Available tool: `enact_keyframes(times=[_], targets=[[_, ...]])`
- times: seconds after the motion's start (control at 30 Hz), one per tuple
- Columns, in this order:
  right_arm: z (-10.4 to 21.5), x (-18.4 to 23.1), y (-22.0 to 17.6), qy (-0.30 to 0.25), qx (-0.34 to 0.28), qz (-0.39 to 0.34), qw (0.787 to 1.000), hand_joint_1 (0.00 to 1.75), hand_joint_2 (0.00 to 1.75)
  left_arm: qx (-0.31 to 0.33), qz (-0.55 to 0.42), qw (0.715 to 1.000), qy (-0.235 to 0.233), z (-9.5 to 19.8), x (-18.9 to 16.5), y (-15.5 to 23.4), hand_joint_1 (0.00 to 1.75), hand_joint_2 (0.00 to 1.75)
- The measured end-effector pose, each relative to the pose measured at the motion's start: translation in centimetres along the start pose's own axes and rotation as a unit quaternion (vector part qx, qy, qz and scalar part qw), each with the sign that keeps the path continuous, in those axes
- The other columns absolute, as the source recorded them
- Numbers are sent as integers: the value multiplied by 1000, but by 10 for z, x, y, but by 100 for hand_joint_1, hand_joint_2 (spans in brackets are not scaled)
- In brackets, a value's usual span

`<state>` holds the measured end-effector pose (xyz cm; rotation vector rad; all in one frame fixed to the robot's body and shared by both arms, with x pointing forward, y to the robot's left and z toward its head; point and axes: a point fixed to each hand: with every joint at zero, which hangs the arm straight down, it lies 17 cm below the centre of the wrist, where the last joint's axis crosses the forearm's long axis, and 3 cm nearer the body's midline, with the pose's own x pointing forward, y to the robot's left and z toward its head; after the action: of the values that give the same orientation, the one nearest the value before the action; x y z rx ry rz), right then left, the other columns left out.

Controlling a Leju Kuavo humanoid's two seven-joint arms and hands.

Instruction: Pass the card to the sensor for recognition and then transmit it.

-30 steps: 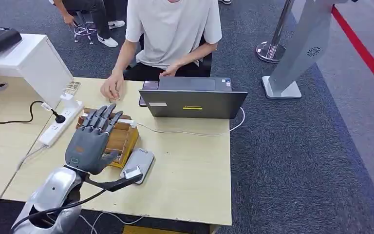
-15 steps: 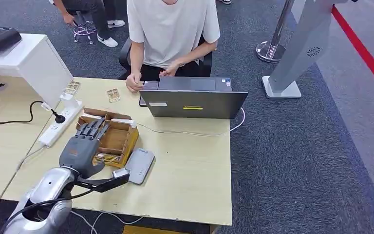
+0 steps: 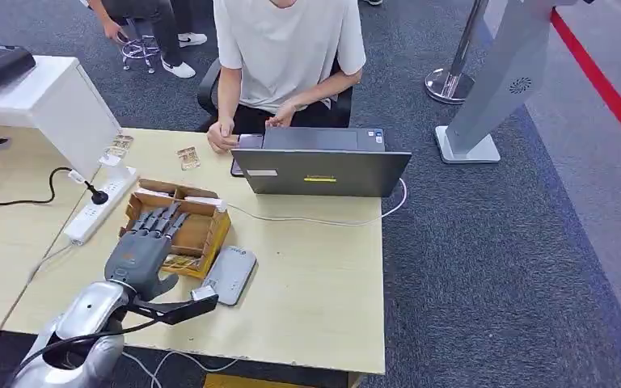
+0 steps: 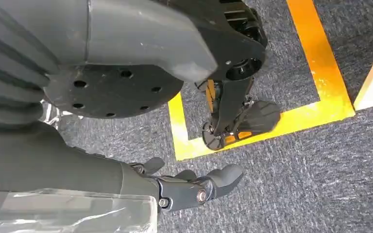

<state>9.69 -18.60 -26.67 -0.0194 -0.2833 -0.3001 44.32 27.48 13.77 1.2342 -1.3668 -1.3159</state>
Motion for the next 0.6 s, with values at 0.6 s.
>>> enact_keyframes(times=[0.6], targets=[[1, 0, 5, -6, 21, 0, 1000, 0, 175, -7, -5, 1000, 3, 9, 4, -8, 0, 175]])
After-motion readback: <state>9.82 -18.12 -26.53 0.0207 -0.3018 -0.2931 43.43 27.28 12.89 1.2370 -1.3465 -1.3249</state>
